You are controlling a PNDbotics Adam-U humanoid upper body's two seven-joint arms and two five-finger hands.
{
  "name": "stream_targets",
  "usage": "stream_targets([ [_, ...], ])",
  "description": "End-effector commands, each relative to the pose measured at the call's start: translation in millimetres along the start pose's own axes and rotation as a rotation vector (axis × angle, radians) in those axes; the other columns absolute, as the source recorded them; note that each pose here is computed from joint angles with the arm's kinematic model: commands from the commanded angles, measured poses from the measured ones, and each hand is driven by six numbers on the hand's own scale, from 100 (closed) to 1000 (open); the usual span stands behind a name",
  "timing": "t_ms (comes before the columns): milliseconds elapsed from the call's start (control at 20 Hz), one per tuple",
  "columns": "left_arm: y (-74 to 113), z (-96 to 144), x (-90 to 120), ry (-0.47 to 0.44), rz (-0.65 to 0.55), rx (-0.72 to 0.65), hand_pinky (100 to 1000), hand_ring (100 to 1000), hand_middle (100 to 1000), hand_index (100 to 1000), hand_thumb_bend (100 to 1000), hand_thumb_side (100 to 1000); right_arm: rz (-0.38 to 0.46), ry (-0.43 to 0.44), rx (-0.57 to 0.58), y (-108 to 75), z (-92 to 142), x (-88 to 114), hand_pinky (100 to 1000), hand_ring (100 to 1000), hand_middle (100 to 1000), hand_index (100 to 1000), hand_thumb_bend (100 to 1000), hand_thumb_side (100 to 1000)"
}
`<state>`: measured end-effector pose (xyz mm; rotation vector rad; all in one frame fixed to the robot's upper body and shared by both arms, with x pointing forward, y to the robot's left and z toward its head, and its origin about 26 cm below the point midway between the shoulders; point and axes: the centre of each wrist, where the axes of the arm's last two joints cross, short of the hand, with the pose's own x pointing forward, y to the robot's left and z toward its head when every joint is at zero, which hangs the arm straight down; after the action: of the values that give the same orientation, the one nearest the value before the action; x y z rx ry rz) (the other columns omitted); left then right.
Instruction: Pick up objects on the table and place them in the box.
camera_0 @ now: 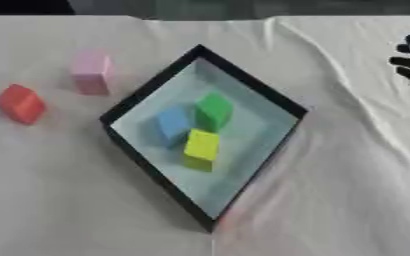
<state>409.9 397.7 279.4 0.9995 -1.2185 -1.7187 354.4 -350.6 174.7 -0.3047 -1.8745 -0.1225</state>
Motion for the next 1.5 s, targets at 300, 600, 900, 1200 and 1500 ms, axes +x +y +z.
stream_targets([
  [300, 15.7, -15, 7, -0.063, -0.056, 0.026, 880, 871, 786, 834, 735, 100, 0.012, -0.031, 0.003, -1.8, -4, 11, 894, 762, 746, 806, 100, 574],
  [600, 21.8, -25, 18, -0.106, -0.072, 0.024, 878, 869, 784, 829, 731, 100, 0.008, -0.028, 0.002, -1.8, -4, 10, 893, 761, 745, 805, 100, 574],
  [900, 19.8, -32, 20, -0.109, -0.081, 0.008, 873, 866, 782, 815, 722, 100, 0.001, -0.029, 0.003, 0.0, -5, 11, 893, 759, 743, 800, 100, 573],
  [1200, 13.5, -40, 17, -0.081, -0.072, -0.013, 870, 865, 785, 819, 721, 100, -0.006, -0.031, 0.009, 2.2, -5, 12, 889, 758, 742, 792, 100, 577],
  [1500, 6.0, -47, 11, -0.038, -0.058, -0.026, 867, 865, 790, 813, 710, 100, -0.011, -0.032, 0.011, 4.1, -6, 13, 887, 757, 741, 790, 100, 583],
])
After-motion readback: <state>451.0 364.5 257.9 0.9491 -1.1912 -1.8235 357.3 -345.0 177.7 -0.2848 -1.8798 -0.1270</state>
